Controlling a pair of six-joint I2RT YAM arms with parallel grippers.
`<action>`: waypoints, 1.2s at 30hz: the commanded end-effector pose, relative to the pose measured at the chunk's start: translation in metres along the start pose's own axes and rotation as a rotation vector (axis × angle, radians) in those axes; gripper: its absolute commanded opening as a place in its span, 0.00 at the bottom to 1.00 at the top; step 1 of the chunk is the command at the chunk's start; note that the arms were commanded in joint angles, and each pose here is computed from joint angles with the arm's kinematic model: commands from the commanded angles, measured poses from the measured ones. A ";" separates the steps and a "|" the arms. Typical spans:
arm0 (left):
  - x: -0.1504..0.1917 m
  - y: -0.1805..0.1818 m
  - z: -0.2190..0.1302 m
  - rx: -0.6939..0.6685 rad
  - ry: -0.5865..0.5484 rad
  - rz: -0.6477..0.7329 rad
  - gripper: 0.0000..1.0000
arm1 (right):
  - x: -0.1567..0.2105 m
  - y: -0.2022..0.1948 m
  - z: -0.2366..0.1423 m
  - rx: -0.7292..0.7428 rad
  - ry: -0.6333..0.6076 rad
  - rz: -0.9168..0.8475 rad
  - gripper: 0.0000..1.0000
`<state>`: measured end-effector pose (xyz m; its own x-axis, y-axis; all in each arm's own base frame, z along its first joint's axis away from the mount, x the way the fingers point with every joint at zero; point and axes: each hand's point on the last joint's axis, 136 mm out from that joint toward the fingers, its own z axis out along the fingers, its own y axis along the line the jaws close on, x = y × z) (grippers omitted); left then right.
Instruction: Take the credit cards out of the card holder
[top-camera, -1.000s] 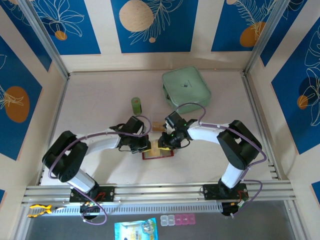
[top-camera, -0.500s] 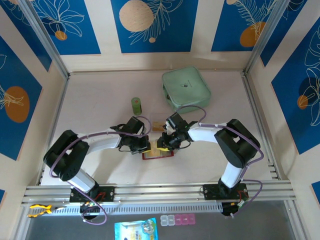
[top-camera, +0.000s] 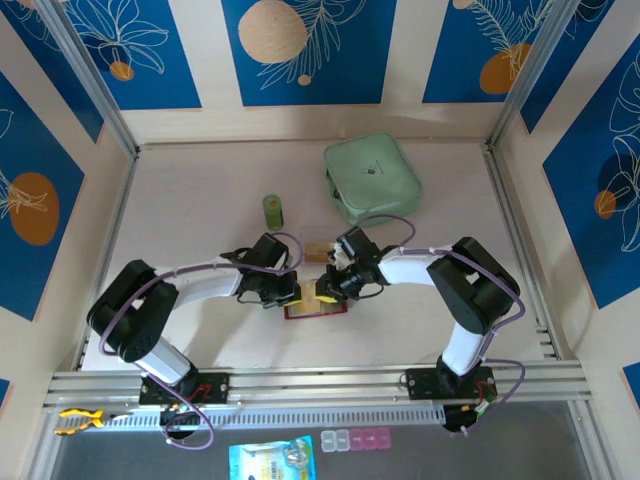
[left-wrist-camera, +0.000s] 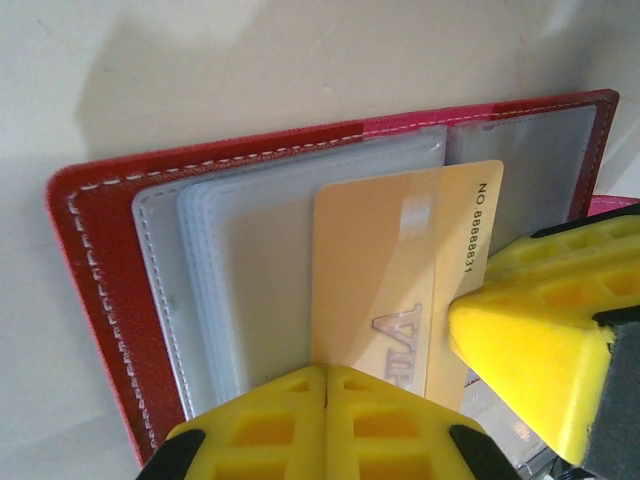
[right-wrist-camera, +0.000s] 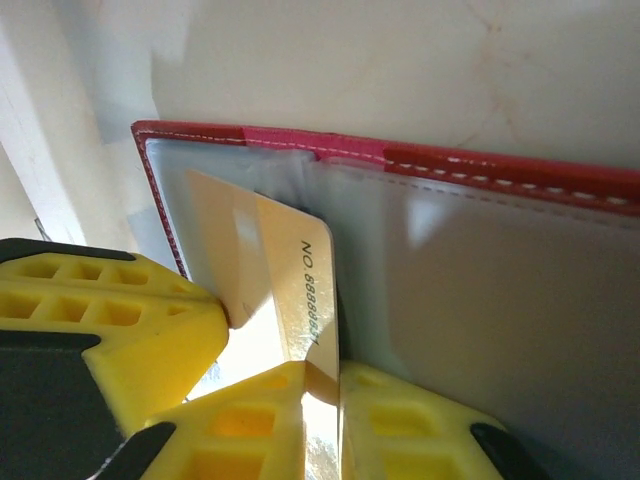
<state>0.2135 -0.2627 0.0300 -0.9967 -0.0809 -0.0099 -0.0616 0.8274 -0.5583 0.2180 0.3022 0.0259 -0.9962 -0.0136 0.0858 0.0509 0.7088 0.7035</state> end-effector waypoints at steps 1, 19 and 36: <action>0.008 0.013 0.004 -0.049 0.024 0.001 0.04 | 0.002 0.002 -0.002 -0.029 0.009 0.011 0.13; 0.006 0.008 0.000 -0.042 0.011 0.010 0.05 | -0.001 -0.013 -0.033 0.072 -0.051 -0.039 0.07; 0.000 0.001 -0.001 -0.012 0.006 0.017 0.06 | -0.013 0.013 -0.068 0.180 -0.073 -0.274 0.03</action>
<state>0.2143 -0.2615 0.0292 -0.9963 -0.0844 -0.0148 -0.0623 0.8313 -0.5524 0.2347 0.2671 0.0657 -0.9901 -0.1070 -0.0910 -0.1401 0.7989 0.5849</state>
